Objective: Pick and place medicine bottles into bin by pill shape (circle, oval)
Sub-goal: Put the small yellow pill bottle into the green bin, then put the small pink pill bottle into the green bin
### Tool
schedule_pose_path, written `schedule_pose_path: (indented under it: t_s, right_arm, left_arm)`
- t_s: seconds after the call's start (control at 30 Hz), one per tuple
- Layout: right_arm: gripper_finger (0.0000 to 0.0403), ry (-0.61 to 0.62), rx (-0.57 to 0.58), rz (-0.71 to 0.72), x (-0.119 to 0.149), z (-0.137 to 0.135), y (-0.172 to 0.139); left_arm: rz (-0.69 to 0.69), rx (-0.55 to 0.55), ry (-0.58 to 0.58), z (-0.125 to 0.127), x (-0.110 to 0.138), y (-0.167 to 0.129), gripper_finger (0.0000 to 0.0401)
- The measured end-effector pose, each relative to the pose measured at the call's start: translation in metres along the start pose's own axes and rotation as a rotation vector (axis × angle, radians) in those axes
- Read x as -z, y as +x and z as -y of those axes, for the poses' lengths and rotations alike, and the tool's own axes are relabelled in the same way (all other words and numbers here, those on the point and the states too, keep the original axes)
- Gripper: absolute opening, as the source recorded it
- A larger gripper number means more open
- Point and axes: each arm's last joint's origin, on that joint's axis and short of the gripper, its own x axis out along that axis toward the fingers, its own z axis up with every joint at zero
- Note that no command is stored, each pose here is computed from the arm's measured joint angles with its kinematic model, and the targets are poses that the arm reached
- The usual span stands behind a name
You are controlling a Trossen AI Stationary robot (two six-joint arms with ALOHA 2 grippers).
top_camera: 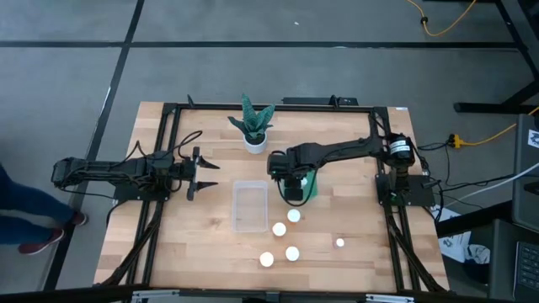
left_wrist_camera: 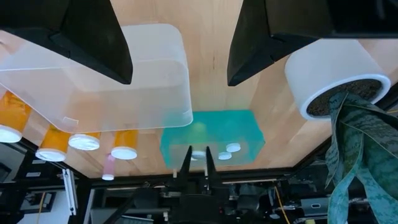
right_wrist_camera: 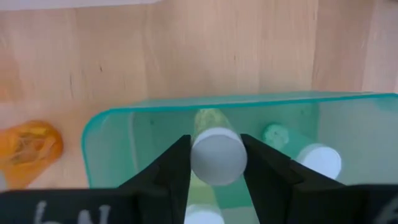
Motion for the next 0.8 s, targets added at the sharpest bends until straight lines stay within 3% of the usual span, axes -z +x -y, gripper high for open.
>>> schedule_pose_path:
  t_s: [0.23,0.47,0.8]
  right_arm:
    - [0.0183,0.005,0.0,-0.001,0.0,0.0,0.0]
    - [0.019,-0.001,0.001,-0.023,0.002,0.001,-0.003]
    - [0.0175,0.054,0.015,-0.215,0.007,-0.009,-0.063]
  left_arm:
    - [0.001,0.0,0.0,0.0,0.0,0.0,0.0254]
    - [0.0,0.0,0.0,0.0,0.0,0.0,0.0254]
    - [0.0,0.0,0.0,0.0,0.0,0.0,0.0254]
